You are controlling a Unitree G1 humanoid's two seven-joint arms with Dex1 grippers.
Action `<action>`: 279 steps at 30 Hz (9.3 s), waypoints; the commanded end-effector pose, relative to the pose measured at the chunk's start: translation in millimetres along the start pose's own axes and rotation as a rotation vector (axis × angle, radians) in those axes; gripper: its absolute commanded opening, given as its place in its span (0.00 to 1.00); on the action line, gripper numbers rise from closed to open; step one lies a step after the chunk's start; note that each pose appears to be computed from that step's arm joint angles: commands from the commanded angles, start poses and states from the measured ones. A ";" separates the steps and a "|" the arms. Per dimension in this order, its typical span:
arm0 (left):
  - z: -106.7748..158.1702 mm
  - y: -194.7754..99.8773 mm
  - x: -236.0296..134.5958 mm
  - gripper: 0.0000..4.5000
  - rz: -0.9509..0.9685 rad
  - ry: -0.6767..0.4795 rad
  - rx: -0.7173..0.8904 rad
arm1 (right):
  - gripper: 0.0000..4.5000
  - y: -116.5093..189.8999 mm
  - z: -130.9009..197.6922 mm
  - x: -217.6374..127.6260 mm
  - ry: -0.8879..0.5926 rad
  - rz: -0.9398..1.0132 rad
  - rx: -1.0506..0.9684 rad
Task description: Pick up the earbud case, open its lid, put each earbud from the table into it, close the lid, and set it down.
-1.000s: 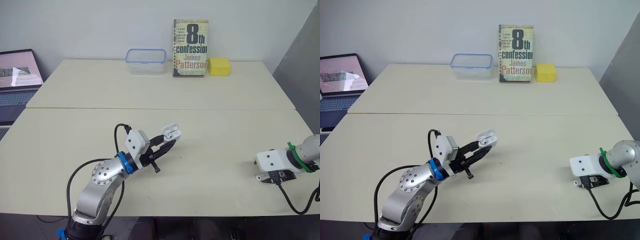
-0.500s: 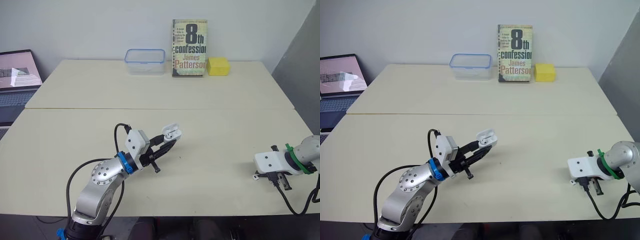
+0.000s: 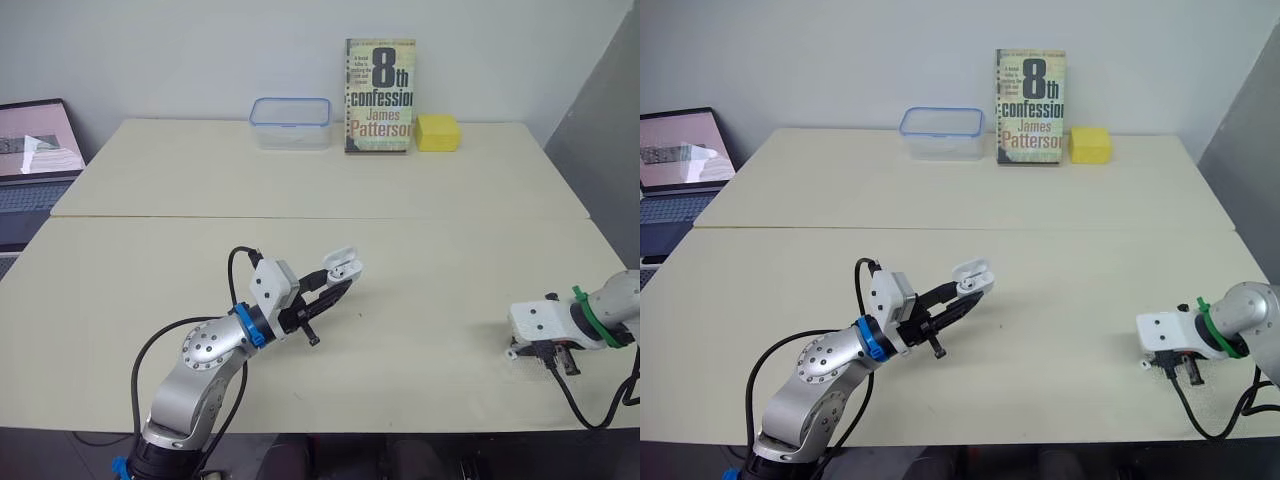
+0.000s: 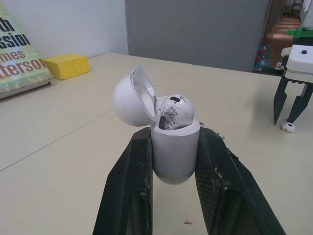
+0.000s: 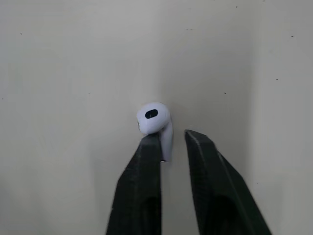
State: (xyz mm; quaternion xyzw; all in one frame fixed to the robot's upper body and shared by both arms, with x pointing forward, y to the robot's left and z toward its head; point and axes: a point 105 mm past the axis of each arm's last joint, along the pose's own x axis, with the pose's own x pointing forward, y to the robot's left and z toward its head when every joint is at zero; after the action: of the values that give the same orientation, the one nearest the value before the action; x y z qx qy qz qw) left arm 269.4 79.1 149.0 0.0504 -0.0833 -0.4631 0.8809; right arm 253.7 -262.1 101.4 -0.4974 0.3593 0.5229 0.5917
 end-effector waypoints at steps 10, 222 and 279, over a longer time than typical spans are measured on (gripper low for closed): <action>11.7 -1.6 0.2 0.18 -0.010 -0.045 0.018 | 0.39 0.2 15.7 -12.4 -0.010 -0.018 0.018; 25.6 0.4 37.5 0.18 -0.174 -0.107 -0.066 | 0.00 -96.0 212.0 -83.3 -0.827 -0.120 -0.157; 26.6 61.6 -94.4 1.00 -0.123 0.465 0.270 | 0.99 -55.4 97.8 -74.6 -0.546 -0.307 -0.072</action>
State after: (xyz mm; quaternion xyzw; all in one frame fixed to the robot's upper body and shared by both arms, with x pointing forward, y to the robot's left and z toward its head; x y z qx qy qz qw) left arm 263.3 192.1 164.6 0.2596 0.0824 -0.4740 0.8373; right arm 284.4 -183.7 194.4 -0.3865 0.1088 0.5613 0.7237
